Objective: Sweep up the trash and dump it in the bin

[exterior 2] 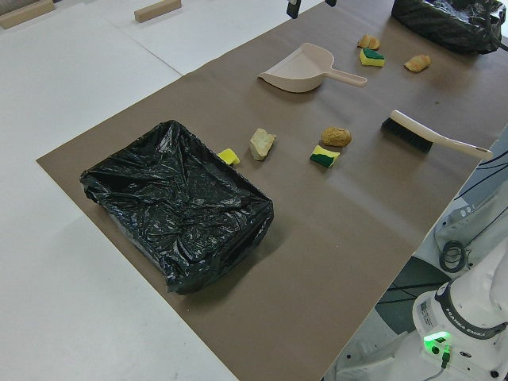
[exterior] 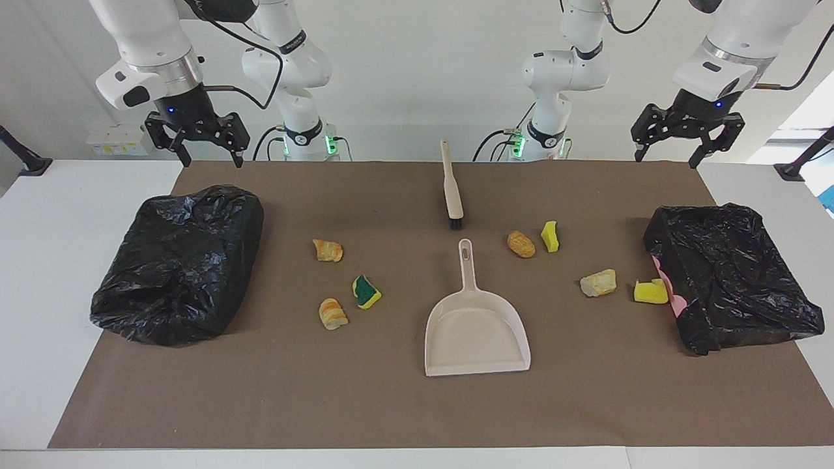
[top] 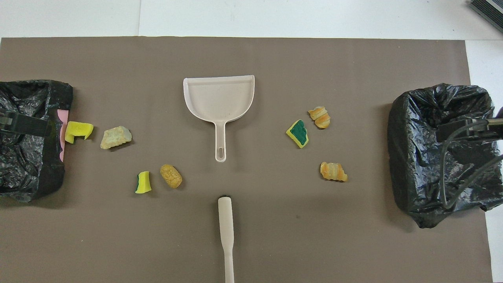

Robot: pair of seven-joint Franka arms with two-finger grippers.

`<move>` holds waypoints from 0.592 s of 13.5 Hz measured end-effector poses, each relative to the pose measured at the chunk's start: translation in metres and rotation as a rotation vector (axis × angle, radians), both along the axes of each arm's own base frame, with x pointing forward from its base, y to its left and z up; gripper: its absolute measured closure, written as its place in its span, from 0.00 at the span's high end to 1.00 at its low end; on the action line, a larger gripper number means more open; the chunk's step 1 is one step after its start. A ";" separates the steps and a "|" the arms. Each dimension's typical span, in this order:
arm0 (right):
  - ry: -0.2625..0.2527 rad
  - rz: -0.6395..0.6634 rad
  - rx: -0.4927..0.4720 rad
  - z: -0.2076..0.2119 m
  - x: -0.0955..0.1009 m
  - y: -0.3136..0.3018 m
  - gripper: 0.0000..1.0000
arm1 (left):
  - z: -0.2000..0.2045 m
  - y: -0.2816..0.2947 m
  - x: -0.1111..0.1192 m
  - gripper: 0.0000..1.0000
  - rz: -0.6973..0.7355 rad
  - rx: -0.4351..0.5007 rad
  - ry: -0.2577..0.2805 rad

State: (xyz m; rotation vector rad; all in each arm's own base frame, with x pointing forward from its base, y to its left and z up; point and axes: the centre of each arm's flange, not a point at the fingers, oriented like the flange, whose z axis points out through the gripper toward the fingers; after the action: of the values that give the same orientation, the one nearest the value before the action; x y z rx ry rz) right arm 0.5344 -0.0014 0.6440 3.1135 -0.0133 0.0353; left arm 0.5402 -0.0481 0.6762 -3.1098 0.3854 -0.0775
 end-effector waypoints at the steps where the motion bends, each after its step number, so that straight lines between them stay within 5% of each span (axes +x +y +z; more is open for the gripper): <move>1: 0.003 0.000 0.000 0.000 0.000 0.000 1.00 | 0.000 0.000 0.000 1.00 0.002 0.000 0.000; 8: 0.032 0.005 -0.001 -0.001 -0.006 0.003 1.00 | 0.000 0.005 0.000 1.00 0.011 0.000 0.002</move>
State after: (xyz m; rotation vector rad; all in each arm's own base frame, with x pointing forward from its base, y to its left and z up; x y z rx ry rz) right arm 0.5286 0.0018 0.6435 3.1129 -0.0054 -0.0151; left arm 0.5402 -0.0432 0.6763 -3.1119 0.3686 -0.0746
